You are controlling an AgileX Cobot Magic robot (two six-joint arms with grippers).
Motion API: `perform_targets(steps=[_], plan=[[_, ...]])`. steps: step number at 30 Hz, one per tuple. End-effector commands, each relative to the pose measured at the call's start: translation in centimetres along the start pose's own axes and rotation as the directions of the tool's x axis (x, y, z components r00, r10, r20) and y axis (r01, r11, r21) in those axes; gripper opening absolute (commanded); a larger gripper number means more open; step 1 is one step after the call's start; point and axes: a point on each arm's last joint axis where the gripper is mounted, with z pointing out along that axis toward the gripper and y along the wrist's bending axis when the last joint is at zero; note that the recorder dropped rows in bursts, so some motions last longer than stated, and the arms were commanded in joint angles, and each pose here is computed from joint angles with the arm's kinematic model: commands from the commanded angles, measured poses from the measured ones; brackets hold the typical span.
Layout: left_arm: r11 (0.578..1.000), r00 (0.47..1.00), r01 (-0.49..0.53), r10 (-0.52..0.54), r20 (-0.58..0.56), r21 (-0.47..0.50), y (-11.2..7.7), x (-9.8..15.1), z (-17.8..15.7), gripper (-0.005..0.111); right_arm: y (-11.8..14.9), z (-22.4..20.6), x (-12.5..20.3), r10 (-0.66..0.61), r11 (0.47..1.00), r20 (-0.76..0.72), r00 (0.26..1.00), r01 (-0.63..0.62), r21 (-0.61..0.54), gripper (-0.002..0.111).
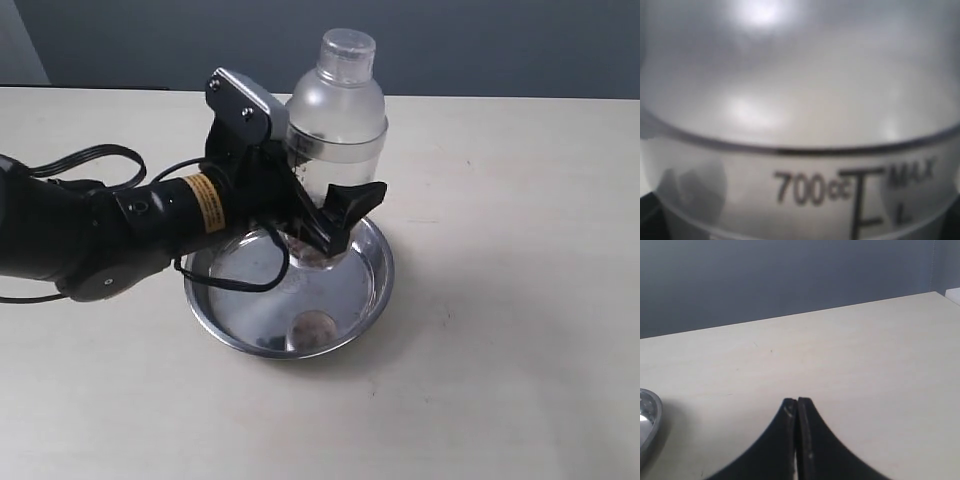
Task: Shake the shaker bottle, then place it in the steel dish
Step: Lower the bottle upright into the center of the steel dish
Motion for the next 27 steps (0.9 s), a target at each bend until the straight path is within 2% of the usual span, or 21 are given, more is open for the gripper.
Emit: perform_targets(steps=[1,10,18,21,25,27], plan=[[1.000,0.998,0.021,-0.021,0.057,-0.006,1.4,1.3,0.5,0.000,0.0,0.0,-0.1,-0.003,1.000,0.012,1.000,0.003,0.003,-0.001],[0.996,0.987,0.045,-0.056,0.154,0.073,2.0,3.5,1.2,0.000,0.0,0.0,-0.1,-0.003,1.000,0.012,1.000,0.003,0.003,-0.001],[0.993,0.989,0.054,-0.068,0.134,0.107,1.9,5.5,1.6,0.003,0.0,0.0,-0.1,-0.003,1.000,0.012,1.000,0.003,0.003,-0.001],[0.992,0.990,0.063,-0.075,0.116,0.106,1.9,6.2,1.8,0.020,0.0,0.0,-0.1,-0.003,1.000,0.012,1.000,0.003,0.003,-0.001],[0.995,0.993,0.034,-0.043,0.107,0.093,2.0,6.8,1.9,0.060,0.0,0.0,-0.1,-0.003,1.000,0.012,1.000,0.003,0.003,-0.001],[0.996,0.994,0.017,-0.026,0.110,0.084,2.1,6.7,1.9,0.072,0.0,0.0,-0.1,-0.003,1.000,0.012,1.000,0.003,0.003,-0.001]])
